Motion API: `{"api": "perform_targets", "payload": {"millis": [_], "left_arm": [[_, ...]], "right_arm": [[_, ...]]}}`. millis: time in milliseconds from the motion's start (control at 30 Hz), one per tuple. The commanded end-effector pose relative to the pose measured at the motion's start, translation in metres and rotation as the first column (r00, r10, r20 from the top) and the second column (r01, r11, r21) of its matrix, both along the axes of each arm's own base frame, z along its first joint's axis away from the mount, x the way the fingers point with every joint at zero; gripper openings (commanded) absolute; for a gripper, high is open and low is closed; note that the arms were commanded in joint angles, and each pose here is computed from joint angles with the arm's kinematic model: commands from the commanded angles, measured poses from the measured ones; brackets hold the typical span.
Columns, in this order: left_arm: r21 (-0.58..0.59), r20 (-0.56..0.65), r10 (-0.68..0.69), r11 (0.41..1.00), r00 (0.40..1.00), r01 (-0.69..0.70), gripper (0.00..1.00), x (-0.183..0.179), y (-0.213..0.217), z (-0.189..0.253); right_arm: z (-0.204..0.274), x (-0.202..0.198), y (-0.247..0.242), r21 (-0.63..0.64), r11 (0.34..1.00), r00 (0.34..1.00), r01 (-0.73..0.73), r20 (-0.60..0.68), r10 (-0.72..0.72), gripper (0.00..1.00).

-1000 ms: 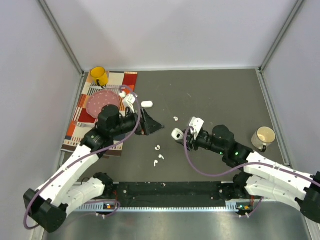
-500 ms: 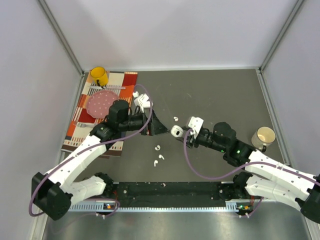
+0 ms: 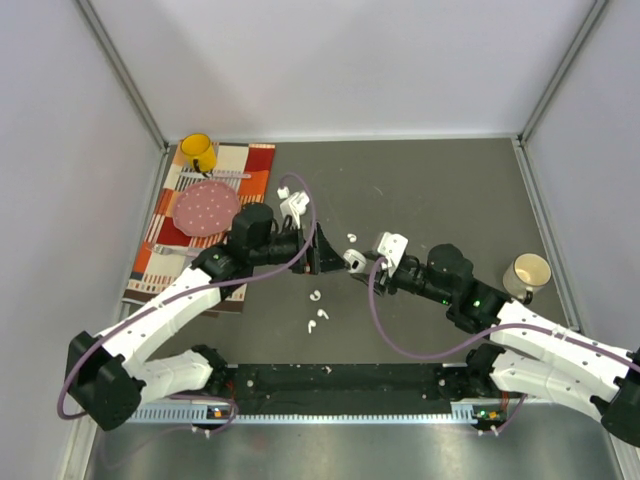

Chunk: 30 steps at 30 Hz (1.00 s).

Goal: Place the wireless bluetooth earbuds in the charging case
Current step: Pick up the charging case at the center of the board.

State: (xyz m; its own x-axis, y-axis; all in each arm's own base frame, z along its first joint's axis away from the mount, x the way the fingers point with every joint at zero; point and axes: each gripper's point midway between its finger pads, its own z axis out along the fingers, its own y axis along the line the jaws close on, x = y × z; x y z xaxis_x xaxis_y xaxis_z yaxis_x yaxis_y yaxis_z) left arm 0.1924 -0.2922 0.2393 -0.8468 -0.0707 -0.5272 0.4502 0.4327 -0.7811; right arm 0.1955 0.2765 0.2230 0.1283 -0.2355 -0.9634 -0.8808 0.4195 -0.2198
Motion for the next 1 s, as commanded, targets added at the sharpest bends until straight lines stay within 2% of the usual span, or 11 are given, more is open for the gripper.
{"api": "perform_targets", "payload": {"millis": [0,300,600,733,800,867,967], "left_arm": [[-0.059,0.061,0.007,0.998,0.998,-0.003,0.87,0.01,-0.012,0.022],[-0.056,0.057,-0.013,0.998,0.998,0.016,0.78,0.011,-0.023,0.02],[-0.083,0.078,-0.016,0.996,0.997,0.022,0.75,0.009,-0.028,0.027],[-0.091,0.08,-0.023,0.995,0.997,0.03,0.63,0.008,-0.03,0.028],[-0.094,0.081,-0.026,0.995,0.996,0.033,0.62,0.008,-0.031,0.029],[-0.091,0.077,-0.032,0.995,0.997,0.039,0.56,0.007,-0.032,0.027],[-0.091,0.076,-0.032,0.995,0.997,0.038,0.56,0.007,-0.033,0.027]], "right_arm": [[0.04,-0.004,0.005,0.1,0.995,0.998,-0.02,0.063,0.014,0.0],[0.041,-0.007,0.004,0.104,0.994,0.998,-0.028,0.065,0.021,0.0],[0.038,-0.011,0.002,0.113,0.993,0.998,-0.032,0.052,0.027,0.0],[0.039,-0.012,0.002,0.114,0.993,0.998,-0.034,0.052,0.028,0.0],[0.038,-0.013,0.001,0.112,0.993,0.998,-0.036,0.053,0.03,0.0],[0.037,-0.013,0.002,0.11,0.993,0.998,-0.037,0.054,0.031,0.0],[0.038,-0.014,0.002,0.11,0.993,0.998,-0.045,0.055,0.039,0.0]]}}
